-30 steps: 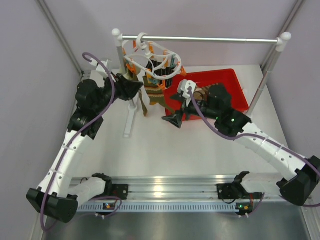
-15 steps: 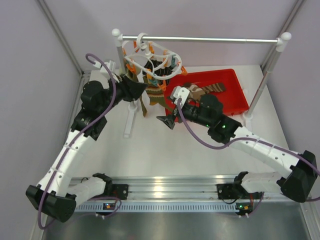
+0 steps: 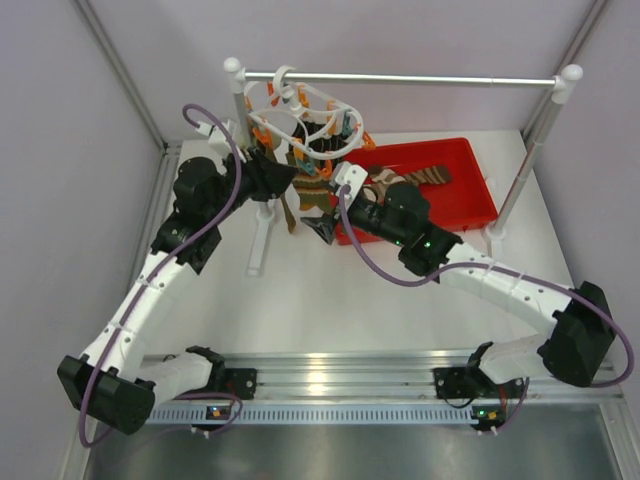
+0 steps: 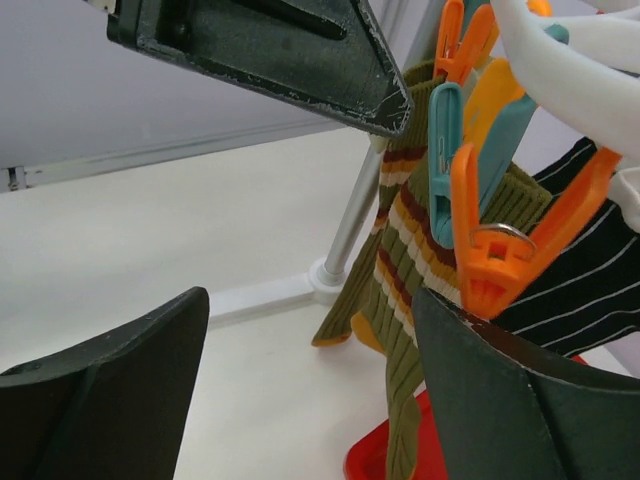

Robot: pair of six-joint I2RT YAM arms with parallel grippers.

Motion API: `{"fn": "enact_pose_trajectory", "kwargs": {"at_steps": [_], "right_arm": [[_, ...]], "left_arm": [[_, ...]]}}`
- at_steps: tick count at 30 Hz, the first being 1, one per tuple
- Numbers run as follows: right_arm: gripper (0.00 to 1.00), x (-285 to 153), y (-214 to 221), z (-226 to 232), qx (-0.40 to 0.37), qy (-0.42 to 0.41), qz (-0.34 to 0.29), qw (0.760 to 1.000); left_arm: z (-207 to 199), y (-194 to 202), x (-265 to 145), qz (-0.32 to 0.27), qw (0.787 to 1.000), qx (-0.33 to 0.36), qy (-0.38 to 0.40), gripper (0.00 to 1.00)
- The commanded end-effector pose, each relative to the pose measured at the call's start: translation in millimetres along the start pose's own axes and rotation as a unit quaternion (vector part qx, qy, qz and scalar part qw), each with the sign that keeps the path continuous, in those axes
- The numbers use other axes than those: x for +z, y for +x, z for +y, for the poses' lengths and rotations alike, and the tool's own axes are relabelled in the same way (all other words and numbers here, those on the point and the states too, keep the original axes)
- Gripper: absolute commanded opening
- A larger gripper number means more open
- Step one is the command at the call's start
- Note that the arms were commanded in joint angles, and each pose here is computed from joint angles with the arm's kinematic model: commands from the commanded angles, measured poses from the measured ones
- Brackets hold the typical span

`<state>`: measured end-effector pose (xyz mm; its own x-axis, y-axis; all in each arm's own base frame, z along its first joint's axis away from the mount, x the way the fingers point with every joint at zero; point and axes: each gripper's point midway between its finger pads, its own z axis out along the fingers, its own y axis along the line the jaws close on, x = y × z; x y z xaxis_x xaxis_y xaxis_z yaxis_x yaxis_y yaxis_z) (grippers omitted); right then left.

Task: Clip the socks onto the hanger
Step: Open the clamp at the hanger.

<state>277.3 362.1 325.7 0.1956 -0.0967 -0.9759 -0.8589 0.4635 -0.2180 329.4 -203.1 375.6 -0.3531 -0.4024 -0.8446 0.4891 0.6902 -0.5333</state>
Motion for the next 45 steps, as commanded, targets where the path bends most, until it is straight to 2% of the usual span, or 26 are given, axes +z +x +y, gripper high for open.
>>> {"fn": "enact_pose_trajectory", "kwargs": {"at_steps": [1,9,20,23,26,27,38,45], "right_arm": [[0.80,11.8,-48.8,-20.2,0.002,0.027,-0.066,0.997],[0.76,15.9,-52.1,-49.6,0.016,0.056,-0.071,0.996],[0.75,17.3,-54.3,-62.3,0.009,0.060,-0.078,0.995],[0.75,18.3,-57.8,-68.9,0.007,0.063,-0.084,0.994],[0.74,20.0,-63.1,-74.2,0.006,0.061,-0.093,0.994],[0.74,21.0,-63.7,-72.7,0.005,0.052,-0.096,0.994],[0.68,25.5,-72.6,-65.5,-0.006,-0.015,-0.119,0.993],[0.64,2.2,-51.7,-55.8,-0.010,-0.028,-0.076,0.997]], "left_arm": [[-16.9,-28.4,0.4,-0.039,0.999,0.007,0.018,0.46],[-25.1,-29.1,1.1,-0.042,0.998,-0.010,0.039,0.46],[-23.0,-37.9,19.7,-0.042,0.998,-0.020,0.031,0.43],[-21.0,-36.2,23.7,-0.038,0.999,-0.021,0.029,0.39],[-21.3,-34.3,24.5,-0.032,0.999,-0.020,0.030,0.31],[-21.1,-33.5,25.4,-0.031,0.999,-0.020,0.031,0.25],[-30.3,-33.3,20.7,-0.019,0.998,-0.015,0.050,0.00],[-29.3,-33.4,16.8,-0.019,0.999,-0.010,0.044,0.00]]}}
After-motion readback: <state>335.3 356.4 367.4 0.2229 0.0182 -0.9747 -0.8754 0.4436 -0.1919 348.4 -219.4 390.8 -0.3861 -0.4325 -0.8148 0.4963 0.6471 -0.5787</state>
